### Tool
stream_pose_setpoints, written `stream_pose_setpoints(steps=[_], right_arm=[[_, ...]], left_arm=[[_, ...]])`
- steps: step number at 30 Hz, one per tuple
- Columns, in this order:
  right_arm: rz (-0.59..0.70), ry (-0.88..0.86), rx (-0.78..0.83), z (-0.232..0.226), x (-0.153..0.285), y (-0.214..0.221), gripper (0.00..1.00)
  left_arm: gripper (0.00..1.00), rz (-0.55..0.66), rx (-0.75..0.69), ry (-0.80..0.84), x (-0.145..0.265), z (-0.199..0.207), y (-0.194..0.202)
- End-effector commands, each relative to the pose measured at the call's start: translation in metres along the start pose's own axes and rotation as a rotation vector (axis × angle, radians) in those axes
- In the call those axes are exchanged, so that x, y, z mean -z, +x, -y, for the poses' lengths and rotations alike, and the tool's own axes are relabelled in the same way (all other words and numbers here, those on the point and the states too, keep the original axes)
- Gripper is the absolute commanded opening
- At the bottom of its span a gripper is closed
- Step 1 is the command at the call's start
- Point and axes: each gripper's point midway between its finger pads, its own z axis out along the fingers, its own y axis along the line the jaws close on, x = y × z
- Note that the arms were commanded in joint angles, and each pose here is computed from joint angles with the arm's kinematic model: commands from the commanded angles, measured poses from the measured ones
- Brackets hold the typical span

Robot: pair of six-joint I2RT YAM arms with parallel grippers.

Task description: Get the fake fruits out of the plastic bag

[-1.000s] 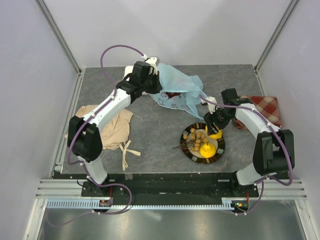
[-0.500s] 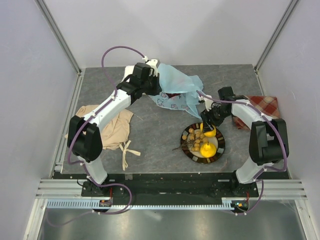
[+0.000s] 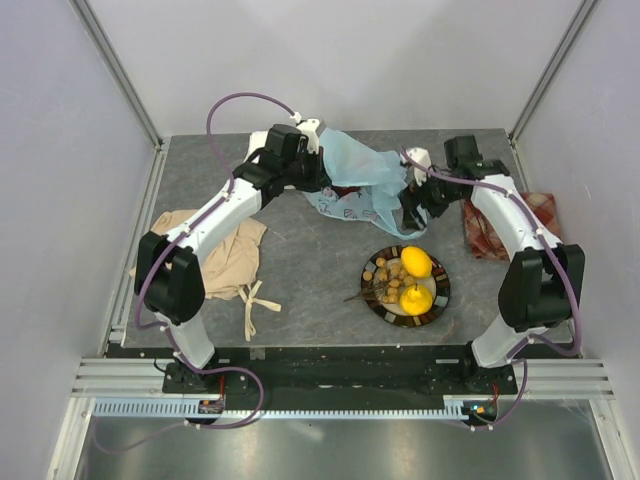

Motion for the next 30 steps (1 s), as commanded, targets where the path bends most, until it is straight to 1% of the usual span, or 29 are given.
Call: stream_pose_setpoints(steps=[1,2,3,5,6,8,9,11,12,13,14,16,17,18,20,23,26,30], right_arm=[[0.126,-0.023,0.128,-0.008,0.006,-0.061,0.92],[0.143,-0.027,0.153,-0.01,0.002,-0.072,0.89],[0.132,-0.057,0.165,-0.016,-0.016,-0.077,0.85],[0.179,-0.072,0.208,-0.022,-0.031,-0.104,0.81],[0.166,-0.092,0.197,-0.019,-0.049,-0.104,0.77],[0.209,-0.086,0.208,-0.015,-0.061,-0.126,0.75],[0.195,-0.089,0.187,-0.008,-0.077,-0.124,0.73],[0.257,-0.029,0.151,0.009,-0.085,-0.145,0.72],[0.256,0.002,0.122,0.02,-0.096,-0.146,0.71],[0.317,0.036,0.123,0.03,-0.095,-0.164,0.71],[0.345,0.041,0.059,0.035,-0.097,-0.17,0.72],[0.413,0.063,0.029,0.049,-0.101,-0.187,0.72],[0.435,0.064,-0.015,0.051,-0.101,-0.193,0.71],[0.444,0.084,-0.032,0.059,-0.108,-0.195,0.73],[0.473,0.091,-0.054,0.064,-0.108,-0.205,0.75],[0.465,0.075,-0.084,0.063,-0.124,-0.203,0.84],[0.424,0.034,-0.072,0.053,-0.152,-0.192,0.92],[0.369,0.045,-0.075,0.047,-0.178,-0.177,0.97]], left_arm=[[0.02,0.103,0.003,0.066,0.021,0.023,-0.042],[0.01,0.118,0.002,0.067,0.023,0.025,-0.049],[0.02,0.123,0.001,0.065,0.022,0.025,-0.052],[0.02,0.143,-0.01,0.07,0.024,0.027,-0.061],[0.02,0.147,-0.016,0.073,0.024,0.028,-0.063],[0.02,0.159,-0.036,0.066,0.024,0.027,-0.068],[0.02,0.16,-0.045,0.064,0.024,0.027,-0.069],[0.01,0.159,-0.067,0.057,0.023,0.025,-0.069],[0.02,0.155,-0.072,0.054,0.024,0.024,-0.067],[0.02,0.153,-0.074,0.05,0.024,0.023,-0.066],[0.02,0.147,-0.081,0.045,0.024,0.021,-0.064],[0.02,0.135,-0.084,0.043,0.023,0.02,-0.059],[0.02,0.126,-0.085,0.038,0.021,0.018,-0.055],[0.02,0.121,-0.084,0.035,0.021,0.017,-0.053],[0.02,0.106,-0.081,0.034,0.018,0.015,-0.046],[0.02,0.094,-0.08,0.033,0.017,0.013,-0.041],[0.02,0.088,-0.081,0.019,0.014,0.01,-0.038],[0.01,0.086,-0.085,0.009,0.012,0.008,-0.037]])
